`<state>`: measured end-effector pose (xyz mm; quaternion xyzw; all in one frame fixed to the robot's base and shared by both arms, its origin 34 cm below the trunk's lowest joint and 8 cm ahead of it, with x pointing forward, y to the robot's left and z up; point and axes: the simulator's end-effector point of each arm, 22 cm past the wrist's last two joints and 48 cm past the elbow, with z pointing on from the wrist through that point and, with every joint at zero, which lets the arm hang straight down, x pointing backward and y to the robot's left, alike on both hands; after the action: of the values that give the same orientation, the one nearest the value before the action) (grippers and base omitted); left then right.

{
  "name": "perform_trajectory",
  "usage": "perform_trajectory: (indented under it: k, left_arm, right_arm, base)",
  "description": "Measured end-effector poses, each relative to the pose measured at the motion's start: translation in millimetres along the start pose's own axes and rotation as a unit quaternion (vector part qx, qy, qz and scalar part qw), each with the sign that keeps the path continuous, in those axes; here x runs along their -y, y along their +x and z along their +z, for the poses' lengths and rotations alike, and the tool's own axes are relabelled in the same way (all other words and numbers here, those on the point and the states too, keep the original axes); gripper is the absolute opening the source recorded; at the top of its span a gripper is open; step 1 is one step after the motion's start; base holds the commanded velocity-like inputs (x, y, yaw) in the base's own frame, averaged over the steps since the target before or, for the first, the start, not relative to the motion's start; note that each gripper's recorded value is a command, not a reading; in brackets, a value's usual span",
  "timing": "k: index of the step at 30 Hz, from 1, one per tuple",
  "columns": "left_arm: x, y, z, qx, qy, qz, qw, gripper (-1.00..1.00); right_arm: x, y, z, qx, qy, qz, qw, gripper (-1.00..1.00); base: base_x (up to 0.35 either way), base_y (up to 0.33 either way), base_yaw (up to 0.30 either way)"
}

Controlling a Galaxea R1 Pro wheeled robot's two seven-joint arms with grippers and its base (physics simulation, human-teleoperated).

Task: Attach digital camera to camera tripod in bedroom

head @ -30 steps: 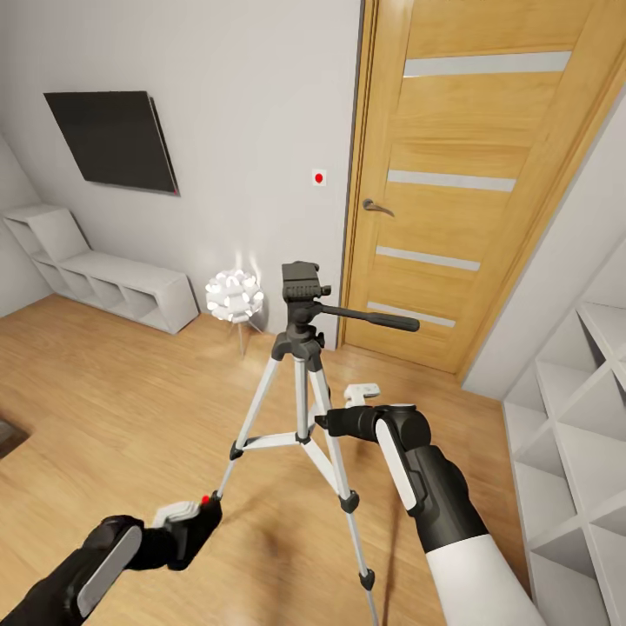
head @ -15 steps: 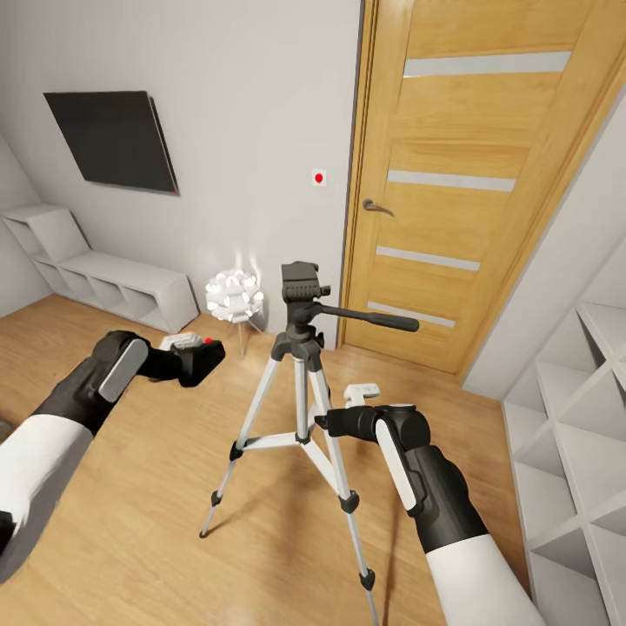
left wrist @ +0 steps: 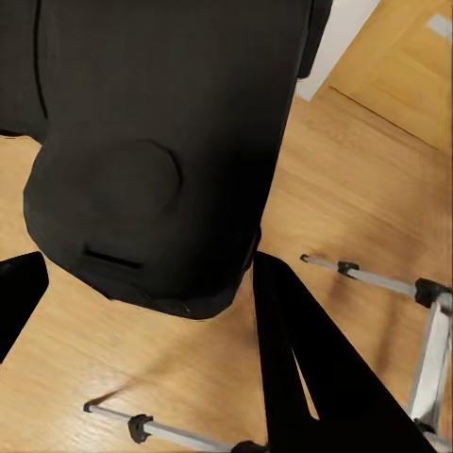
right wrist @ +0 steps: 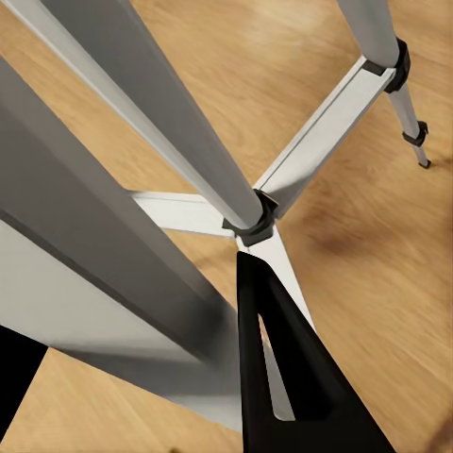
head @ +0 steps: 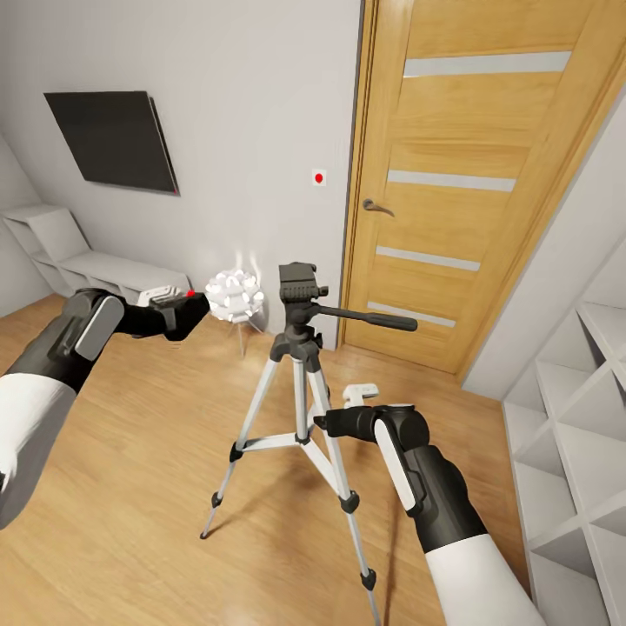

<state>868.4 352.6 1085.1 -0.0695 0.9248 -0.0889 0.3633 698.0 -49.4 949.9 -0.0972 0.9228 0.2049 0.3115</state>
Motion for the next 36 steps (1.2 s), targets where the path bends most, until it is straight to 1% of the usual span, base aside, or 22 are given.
perform_trajectory:
  k: [4, 6, 9, 11, 15, 18, 21, 25, 32, 33, 34, 35, 36]
  left_arm:
    - [-5.0, -9.7, -6.9, 0.021, 0.015, -0.013, 0.9996, -1.00]
    - [-7.3, -16.2, -11.4, 0.033, 0.023, -0.019, 0.9990, -1.00]
    - [-15.8, -30.5, -20.5, 0.054, 0.019, -0.014, 0.9982, -1.00]
    - [-11.3, -43.5, -27.0, 0.070, 0.025, -0.009, 0.9972, -1.00]
    - [19.6, -65.4, -36.0, 0.098, 0.059, -0.002, 0.9934, -1.00]
    - [43.5, -81.0, -44.1, 0.119, 0.086, 0.004, 0.9892, -1.00]
    - [67.1, -96.1, -53.9, 0.139, 0.113, 0.010, 0.9838, -1.00]
    - [98.4, -114.5, -68.5, 0.165, 0.147, 0.020, 0.9751, -1.00]
    - [140.8, -124.2, -72.6, 0.175, 0.188, 0.038, 0.9657, -1.00]
    - [149.8, -159.2, -68.3, 0.246, 0.089, 0.177, 0.9488, -1.00]
    - [179.8, -210.5, -110.5, 0.298, 0.100, 0.224, 0.9224, -1.00]
    - [221.1, -243.1, -173.5, 0.363, 0.128, 0.262, 0.8851, -1.00]
    - [258.3, -232.3, -190.7, 0.372, 0.183, 0.315, 0.8538, -1.00]
  right_arm:
    - [0.1, -0.1, -0.6, -0.001, 0.000, -0.001, 1.0000, -1.00]
    - [2.6, -1.1, -1.4, 0.000, 0.005, -0.005, 1.0000, -1.00]
    - [3.9, -2.1, -2.4, 0.001, 0.009, -0.009, 0.9999, -1.00]
    - [4.2, -3.2, -3.1, 0.003, 0.010, -0.010, 0.9999, -1.00]
    - [4.5, -3.6, -3.3, 0.003, 0.011, -0.011, 0.9999, -1.00]
    - [4.7, -3.8, -3.4, 0.004, 0.011, -0.011, 0.9999, -1.00]
    - [4.8, -3.9, -3.4, 0.004, 0.011, -0.011, 0.9999, -1.00]
    - [4.9, -3.9, -3.5, 0.004, 0.011, -0.011, 0.9999, -1.00]
    - [5.0, -4.1, -3.4, 0.004, 0.011, -0.011, 0.9999, -1.00]
    - [4.8, -4.1, -3.7, 0.003, 0.011, -0.011, 0.9999, -1.00]
    - [5.0, -4.5, -3.5, 0.004, 0.011, -0.011, 0.9999, -1.00]
    - [4.3, -3.8, -4.8, 0.003, 0.012, -0.012, 0.9999, -1.00]
    - [4.4, -4.0, -4.9, 0.003, 0.012, -0.012, 0.9999, -1.00]
  base:
    - [0.000, 0.000, 0.000]
    - [0.000, 0.000, 0.000]
    - [0.000, 0.000, 0.000]
    - [0.000, 0.000, 0.000]
    - [0.000, 0.000, 0.000]
    - [0.000, 0.000, 0.000]
    - [0.000, 0.000, 0.000]
    - [0.000, 0.000, 0.000]
    - [0.000, 0.000, 0.000]
    - [0.000, 0.000, 0.000]
    - [0.000, 0.000, 0.000]
    - [0.000, 0.000, 0.000]
    - [0.000, 0.000, 0.000]
